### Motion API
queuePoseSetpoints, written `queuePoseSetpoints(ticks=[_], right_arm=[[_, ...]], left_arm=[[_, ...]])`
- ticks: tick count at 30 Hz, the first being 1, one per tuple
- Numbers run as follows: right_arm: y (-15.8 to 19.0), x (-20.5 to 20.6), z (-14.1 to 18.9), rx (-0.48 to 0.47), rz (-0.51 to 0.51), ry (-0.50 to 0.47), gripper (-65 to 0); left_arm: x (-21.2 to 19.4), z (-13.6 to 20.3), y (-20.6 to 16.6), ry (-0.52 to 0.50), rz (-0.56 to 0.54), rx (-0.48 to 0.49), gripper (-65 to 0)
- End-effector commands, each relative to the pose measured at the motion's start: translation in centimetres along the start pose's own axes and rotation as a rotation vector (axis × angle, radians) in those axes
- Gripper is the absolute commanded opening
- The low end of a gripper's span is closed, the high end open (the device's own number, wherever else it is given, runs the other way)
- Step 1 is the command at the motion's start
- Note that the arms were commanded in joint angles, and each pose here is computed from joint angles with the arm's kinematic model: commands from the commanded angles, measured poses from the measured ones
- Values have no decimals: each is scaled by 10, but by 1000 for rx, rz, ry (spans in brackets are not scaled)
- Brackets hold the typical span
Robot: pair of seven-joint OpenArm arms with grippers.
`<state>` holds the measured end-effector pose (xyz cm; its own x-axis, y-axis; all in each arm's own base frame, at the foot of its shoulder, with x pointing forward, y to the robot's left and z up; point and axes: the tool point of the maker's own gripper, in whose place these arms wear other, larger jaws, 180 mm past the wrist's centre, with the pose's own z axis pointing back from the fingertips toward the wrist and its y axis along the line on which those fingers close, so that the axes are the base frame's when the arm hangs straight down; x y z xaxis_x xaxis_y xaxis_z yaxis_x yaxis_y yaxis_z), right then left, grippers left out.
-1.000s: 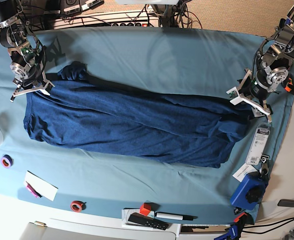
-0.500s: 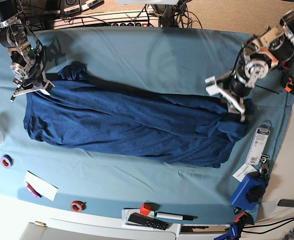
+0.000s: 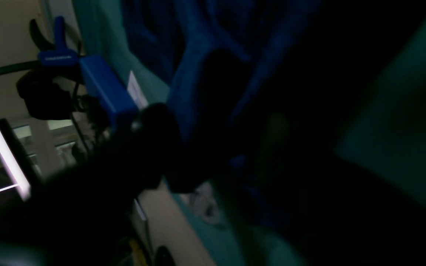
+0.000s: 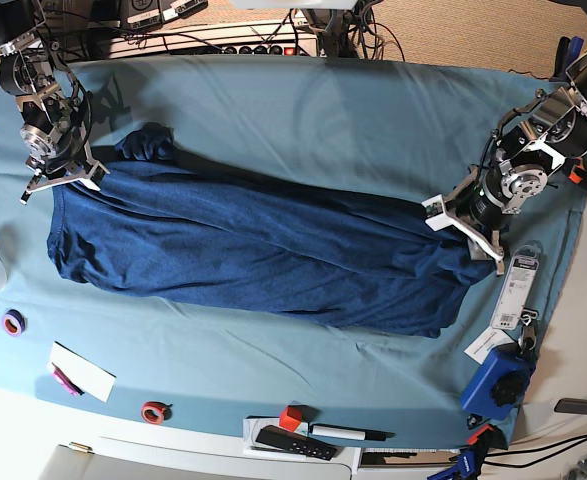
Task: Layout the t-shirt on the table in an organized manner, then fold the t-shirt properly
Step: 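Lift the t-shirt edge with both grippers and pull it away from the body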
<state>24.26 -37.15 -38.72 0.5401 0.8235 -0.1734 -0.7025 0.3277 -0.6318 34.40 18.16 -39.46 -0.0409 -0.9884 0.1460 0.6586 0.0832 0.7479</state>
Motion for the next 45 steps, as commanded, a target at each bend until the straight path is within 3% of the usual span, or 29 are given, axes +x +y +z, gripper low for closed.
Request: queuePoseSetpoints(ticks=[1, 2, 3, 8, 14, 20, 28, 36, 40, 45], right_arm=[[-15, -5, 2, -35, -1, 10, -650], [-17, -5, 2, -48, -16, 10, -650], [-20, -5, 2, -66, -34, 10, -650], [-39, -12, 4, -158, -32, 42, -650], [-39, -12, 4, -159, -30, 43, -650], [-39, -14, 4, -154, -24, 51, -650], [-63, -10, 19, -197, -3, 15, -650], [-66, 9, 40, -222, 28, -54, -650], [-56, -2, 42, -213, 85, -24, -650], [-50, -20, 42, -203, 116, 15, -650]], left_arm=[[-12, 2, 11, 33, -12, 22, -533], [-12, 2, 12, 32, -12, 22, -640], [-12, 2, 12, 33, -11, 23, -650], [-15, 5, 23, 69, 10, 78, -650], [-26, 26, 47, 94, -8, 142, -650], [-35, 43, 51, 120, 23, 123, -650], [-20, 57, 15, 109, 12, 63, -650], [-18, 73, -5, 135, -27, 107, -650], [-26, 80, -21, 158, -54, 89, -650], [-37, 90, -17, 196, -123, 150, -650]])
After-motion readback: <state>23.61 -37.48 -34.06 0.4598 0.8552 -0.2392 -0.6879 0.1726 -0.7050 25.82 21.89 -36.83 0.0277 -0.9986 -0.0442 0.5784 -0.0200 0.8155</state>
